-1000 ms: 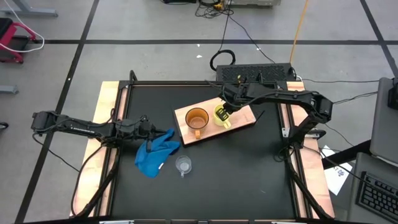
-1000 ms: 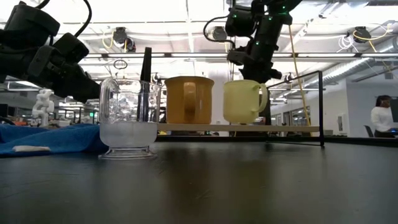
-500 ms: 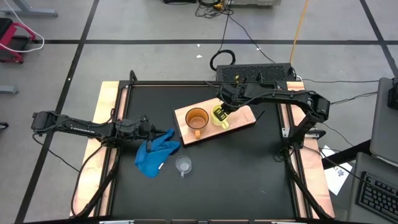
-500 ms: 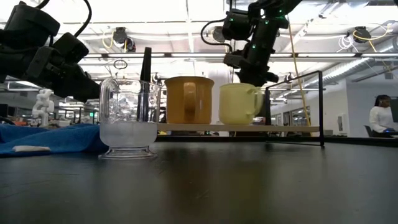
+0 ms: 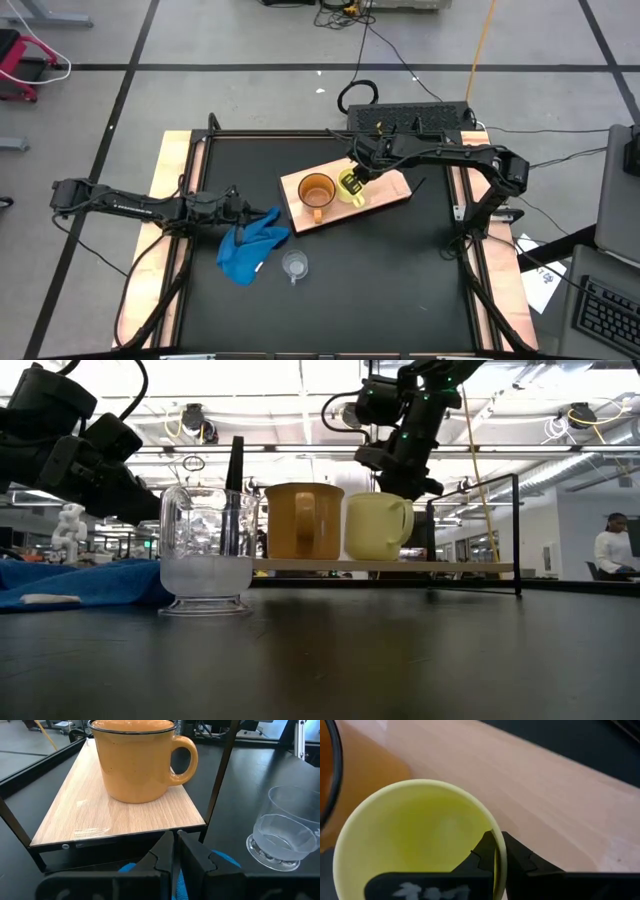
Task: Stack small to large cups/mugs on shelf
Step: Put the yellow mug on the shelf
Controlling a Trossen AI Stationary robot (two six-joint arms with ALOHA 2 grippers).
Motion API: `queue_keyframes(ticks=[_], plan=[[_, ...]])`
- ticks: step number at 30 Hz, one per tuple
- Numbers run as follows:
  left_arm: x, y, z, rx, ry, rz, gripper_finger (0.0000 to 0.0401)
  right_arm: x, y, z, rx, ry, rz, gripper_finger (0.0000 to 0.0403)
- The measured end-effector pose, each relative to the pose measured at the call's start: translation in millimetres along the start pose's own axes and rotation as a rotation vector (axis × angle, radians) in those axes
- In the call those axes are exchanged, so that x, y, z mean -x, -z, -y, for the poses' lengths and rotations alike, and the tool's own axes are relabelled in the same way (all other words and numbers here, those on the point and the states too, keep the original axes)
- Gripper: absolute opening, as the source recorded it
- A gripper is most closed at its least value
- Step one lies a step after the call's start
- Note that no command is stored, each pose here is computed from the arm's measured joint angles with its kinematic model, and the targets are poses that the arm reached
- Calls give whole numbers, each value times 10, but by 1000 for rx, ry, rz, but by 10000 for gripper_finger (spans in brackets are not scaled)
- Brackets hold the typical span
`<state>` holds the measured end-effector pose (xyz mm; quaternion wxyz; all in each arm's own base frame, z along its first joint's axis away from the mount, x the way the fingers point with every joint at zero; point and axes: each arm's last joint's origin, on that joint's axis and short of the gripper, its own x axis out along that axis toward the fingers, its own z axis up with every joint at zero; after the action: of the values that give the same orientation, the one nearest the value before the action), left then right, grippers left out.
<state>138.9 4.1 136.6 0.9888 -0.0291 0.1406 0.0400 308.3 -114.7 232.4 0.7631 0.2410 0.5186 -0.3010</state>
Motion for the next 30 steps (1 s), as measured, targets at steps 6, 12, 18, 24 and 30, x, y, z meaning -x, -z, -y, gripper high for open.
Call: queue_keyframes(ticks=[6,12,18,24,30], plan=[[0,0,0,0,0,0,31,0,17,8,0,8,-18,4],[0,0,0,0,0,0,31,27,42,38,-4,80,-43,3],[0,1,0,0,1,-1,31,136,35,36,4,156,-73,3],[0,3,1,0,1,-3,31,171,9,-36,3,137,-40,2],[0,5,3,1,8,-5,31,172,-1,-56,-17,127,-24,2]])
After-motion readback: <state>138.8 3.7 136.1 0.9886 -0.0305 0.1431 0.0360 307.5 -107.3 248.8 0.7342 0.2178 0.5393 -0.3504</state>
